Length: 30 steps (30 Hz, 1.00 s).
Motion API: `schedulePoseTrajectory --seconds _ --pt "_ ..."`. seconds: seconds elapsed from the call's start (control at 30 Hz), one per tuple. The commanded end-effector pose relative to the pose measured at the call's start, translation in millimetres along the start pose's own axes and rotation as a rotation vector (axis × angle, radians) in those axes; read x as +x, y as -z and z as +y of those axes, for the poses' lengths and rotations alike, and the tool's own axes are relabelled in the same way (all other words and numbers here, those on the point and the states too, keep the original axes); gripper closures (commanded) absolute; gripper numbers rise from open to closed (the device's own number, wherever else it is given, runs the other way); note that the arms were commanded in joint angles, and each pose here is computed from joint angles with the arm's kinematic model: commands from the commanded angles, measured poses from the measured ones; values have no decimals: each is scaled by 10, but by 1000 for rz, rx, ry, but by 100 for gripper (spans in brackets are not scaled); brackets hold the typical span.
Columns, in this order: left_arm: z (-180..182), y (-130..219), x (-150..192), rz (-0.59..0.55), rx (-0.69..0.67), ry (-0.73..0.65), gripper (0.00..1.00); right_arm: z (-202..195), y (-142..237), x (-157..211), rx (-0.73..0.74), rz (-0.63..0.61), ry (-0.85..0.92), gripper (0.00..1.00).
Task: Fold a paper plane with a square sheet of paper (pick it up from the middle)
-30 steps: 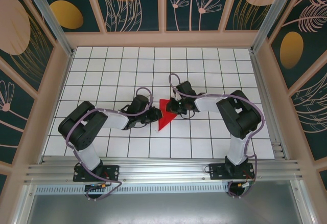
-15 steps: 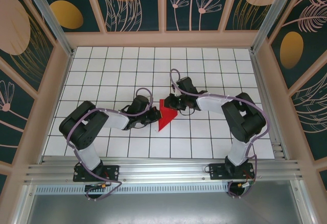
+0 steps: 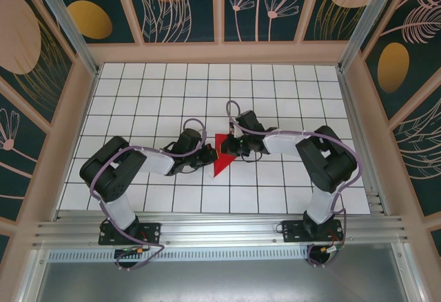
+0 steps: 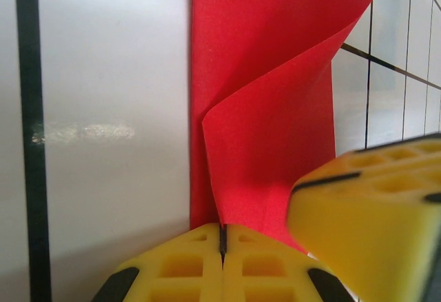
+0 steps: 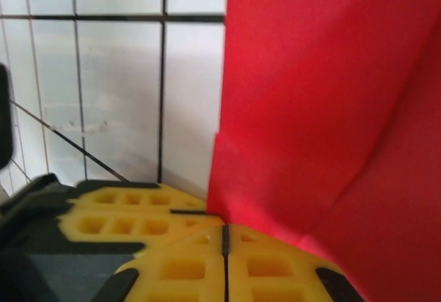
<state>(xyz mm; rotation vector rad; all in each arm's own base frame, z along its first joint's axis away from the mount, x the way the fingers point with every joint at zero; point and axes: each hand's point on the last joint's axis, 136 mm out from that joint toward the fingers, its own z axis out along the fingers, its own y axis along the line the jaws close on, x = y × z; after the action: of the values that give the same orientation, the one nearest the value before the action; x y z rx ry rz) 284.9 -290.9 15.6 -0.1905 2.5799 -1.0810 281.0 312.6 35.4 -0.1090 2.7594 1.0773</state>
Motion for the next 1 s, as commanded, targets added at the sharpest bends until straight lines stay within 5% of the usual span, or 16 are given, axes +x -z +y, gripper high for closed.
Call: schedulePoseTrajectory --seconds 0.0,0.6,0.97 --pt "285 19 53 -8 -103 28 97 0 -55 123 -17 34 -18 94" --pt "-153 327 -226 -112 13 14 83 -450 -237 270 142 86 -53 97" --pt "-265 188 -271 -81 66 1 92 -400 -241 250 118 83 -34 98"
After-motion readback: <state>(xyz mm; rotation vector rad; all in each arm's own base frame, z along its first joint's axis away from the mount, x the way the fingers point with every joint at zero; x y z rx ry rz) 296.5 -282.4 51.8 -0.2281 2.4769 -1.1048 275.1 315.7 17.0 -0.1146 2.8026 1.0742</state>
